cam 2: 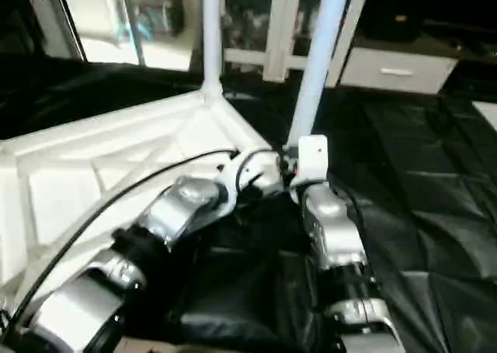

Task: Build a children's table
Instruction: Rotate leg to tighten

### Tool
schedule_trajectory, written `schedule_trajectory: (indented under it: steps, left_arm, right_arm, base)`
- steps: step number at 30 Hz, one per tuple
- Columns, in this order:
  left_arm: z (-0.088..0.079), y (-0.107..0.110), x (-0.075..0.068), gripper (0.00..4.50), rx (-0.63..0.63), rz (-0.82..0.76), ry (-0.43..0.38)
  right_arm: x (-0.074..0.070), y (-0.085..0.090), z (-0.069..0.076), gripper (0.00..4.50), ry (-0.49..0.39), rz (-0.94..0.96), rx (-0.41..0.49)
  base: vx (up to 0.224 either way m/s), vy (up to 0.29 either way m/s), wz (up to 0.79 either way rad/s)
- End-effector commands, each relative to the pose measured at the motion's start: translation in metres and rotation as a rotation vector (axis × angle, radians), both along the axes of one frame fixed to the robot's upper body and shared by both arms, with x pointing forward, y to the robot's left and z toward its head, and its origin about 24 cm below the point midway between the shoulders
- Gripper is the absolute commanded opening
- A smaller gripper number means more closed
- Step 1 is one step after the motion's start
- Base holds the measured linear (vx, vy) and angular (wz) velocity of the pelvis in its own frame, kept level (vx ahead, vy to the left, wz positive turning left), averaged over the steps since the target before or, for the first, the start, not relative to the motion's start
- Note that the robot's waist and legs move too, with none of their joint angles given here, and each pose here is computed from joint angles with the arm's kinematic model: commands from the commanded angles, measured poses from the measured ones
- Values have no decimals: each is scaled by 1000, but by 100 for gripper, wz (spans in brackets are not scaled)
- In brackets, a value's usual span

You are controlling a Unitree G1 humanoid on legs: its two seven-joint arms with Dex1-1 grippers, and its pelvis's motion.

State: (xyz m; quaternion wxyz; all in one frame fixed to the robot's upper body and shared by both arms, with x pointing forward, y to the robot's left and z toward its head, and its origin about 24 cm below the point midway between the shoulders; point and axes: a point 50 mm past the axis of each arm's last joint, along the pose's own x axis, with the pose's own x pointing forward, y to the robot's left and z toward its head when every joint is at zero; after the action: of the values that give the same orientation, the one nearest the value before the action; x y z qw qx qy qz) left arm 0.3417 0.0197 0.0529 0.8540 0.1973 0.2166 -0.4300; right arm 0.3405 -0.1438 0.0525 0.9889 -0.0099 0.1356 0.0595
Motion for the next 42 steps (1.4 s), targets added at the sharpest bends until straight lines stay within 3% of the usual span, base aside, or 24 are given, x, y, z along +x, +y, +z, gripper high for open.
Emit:
schedule_trajectory:
  steps: [1, 2, 5, 8, 10, 15, 16, 21, 24, 30, 34, 40, 41, 42]
  left_arm:
    - [16, 8, 12, 0, 1, 66, -104]
    - [15, 9, 13, 0, 2, 68, -105]
    - [13, 19, 16, 0, 15, 84, -111]
    - [13, 22, 16, 0, 17, 81, -111]
    - [11, 30, 14, 0, 27, 64, -97]
    - [7, 43, 8, 0, 34, -8, -87]
    - [5, 50, 2, 0, 41, -66, -74]
    - [4, 54, -14, 0, 16, -226, -38]
    - [4, 54, -28, 0, -14, -366, -8]
    - [8, 50, -46, 0, -46, -522, 32]
    - [11, 47, -51, 0, -58, -570, 44]
    - [12, 47, -52, 0, -58, -587, 47]
    - [13, 47, -52, 0, -56, -591, 51]
    - [13, 48, -52, 0, -55, -593, 52]
  right_arm:
    - [-8, 1, -16, 204, 67, 20, 7]
    - [-8, 1, -16, 204, 63, 23, 15]
    - [-12, 3, -10, 271, 14, 85, 53]
    - [-14, 1, -6, 289, -2, 96, 66]
    - [-18, -8, 4, 313, -59, 109, 64]
    - [-30, -26, 18, 353, -90, 166, 59]
    - [-35, -37, 22, 357, -87, 199, 60]
    - [-51, -40, 30, 405, -32, 490, 166]
    - [-64, -46, 34, 436, 8, 716, 95]
    - [-75, -52, 34, 447, 93, 907, 73]
    - [-70, -56, 31, 447, 105, 928, -47]
    - [-66, -54, 26, 447, 119, 979, -77]
    - [-66, -52, 24, 418, 124, 996, -72]
    - [-66, -52, 23, 418, 126, 1008, -79]
  base:
    - [0, 0, 0]
    - [0, 0, 0]
    - [0, 0, 0]
    - [0, 0, 0]
    - [0, 0, 0]
    - [0, 0, 0]
    - [0, 0, 0]
    - [0, 0, 0]
    - [0, 0, 0]
    - [0, 0, 0]
    - [0, 0, 0]
    - [0, 0, 0]
    - [0, 0, 0]
    - [0, 0, 0]
